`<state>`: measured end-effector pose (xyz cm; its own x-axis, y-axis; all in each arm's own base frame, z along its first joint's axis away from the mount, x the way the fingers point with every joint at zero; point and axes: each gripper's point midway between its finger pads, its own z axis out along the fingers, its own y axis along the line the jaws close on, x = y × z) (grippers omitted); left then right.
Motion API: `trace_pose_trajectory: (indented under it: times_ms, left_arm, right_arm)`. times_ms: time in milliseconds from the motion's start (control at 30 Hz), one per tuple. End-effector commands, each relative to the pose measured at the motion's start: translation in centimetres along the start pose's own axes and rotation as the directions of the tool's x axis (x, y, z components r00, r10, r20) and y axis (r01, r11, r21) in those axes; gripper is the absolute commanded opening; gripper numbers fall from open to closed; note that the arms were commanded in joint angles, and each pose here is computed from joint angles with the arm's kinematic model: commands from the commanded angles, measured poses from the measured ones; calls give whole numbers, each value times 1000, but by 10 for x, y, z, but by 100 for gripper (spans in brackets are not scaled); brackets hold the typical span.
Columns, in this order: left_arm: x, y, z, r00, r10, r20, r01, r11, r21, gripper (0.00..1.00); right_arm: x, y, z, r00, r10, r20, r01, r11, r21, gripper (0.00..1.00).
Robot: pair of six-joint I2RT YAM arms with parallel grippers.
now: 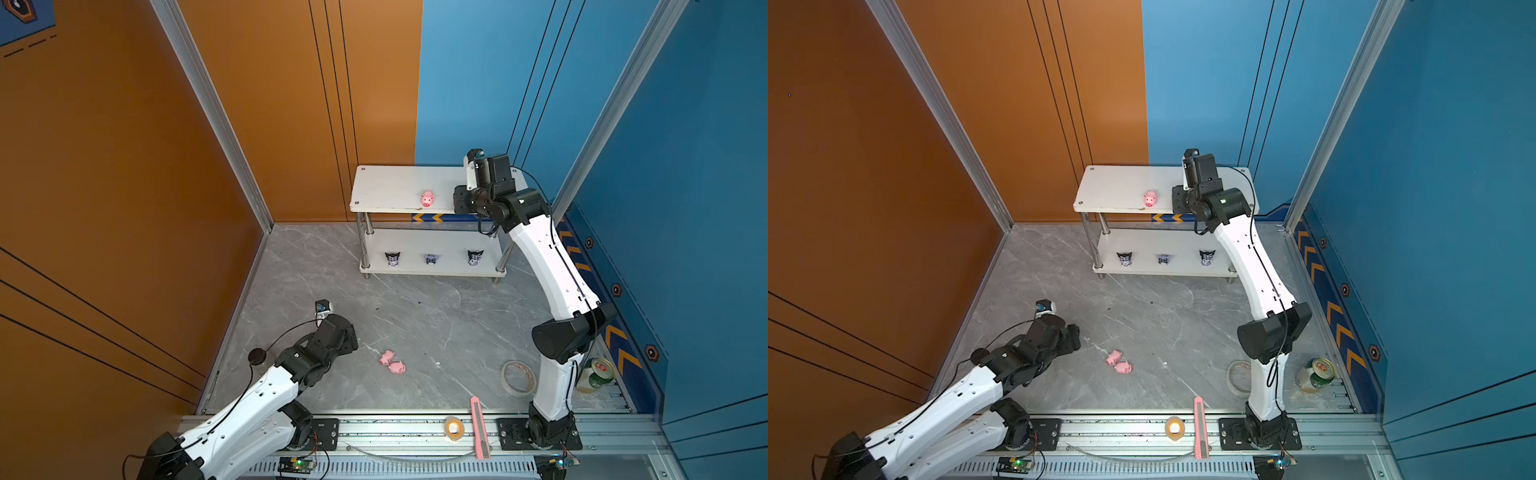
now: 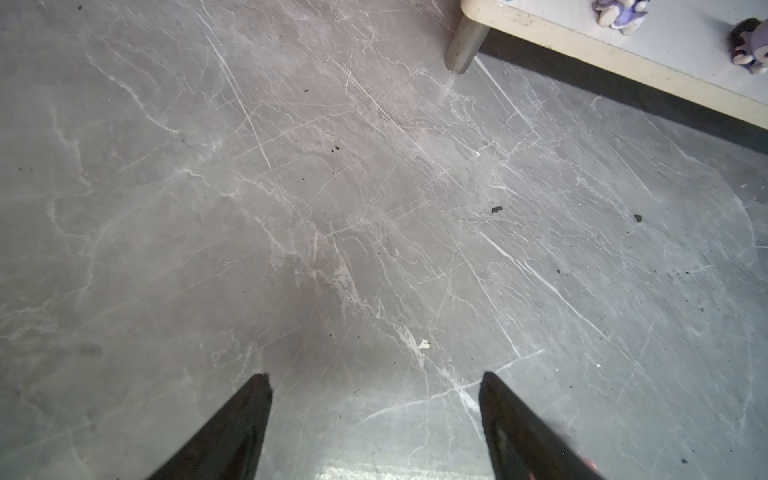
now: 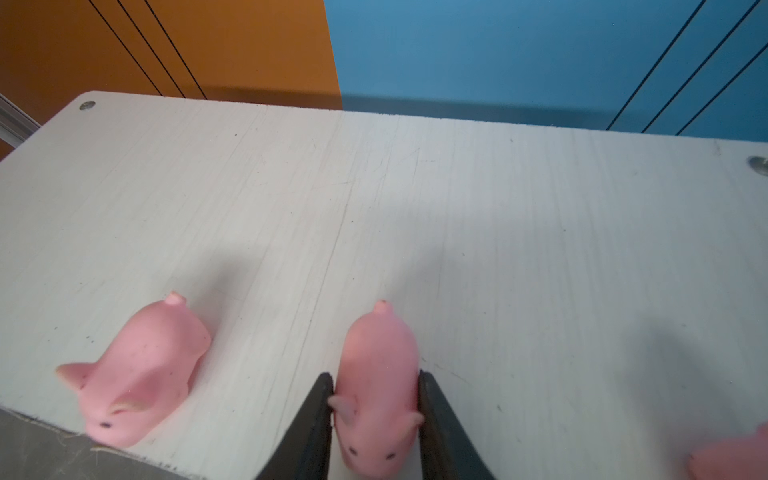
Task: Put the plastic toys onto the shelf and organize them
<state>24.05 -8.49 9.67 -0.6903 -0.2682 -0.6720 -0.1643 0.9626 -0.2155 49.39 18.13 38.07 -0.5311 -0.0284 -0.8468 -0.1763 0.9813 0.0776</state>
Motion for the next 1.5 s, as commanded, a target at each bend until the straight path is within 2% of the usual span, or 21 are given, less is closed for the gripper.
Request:
trace_pose_trajectory:
  times_ms: [0,933,1133,1467]
  left_arm:
    - [-6,-2,-3,1000,-9,10,9,1000,12,80]
    - [-5,-3,-6,1000,-21,7,20,999,25,80]
    - [-6,-3,-6,1000,-21,8,21,999,26,80]
    - [-6,-3,-6,1000,-18,12,18,999,28,80]
  right_arm:
    - [4,-4,1,1000,10,-11,-10,1000,11,31]
    - [10,-6,-21,1000,15,-13,-15,1000,2,29]
    - [10,-7,-17,1000,14,-13,-14,1000,7,43]
    - [1,-6,-21,1000,21,10,-21,1000,0,55]
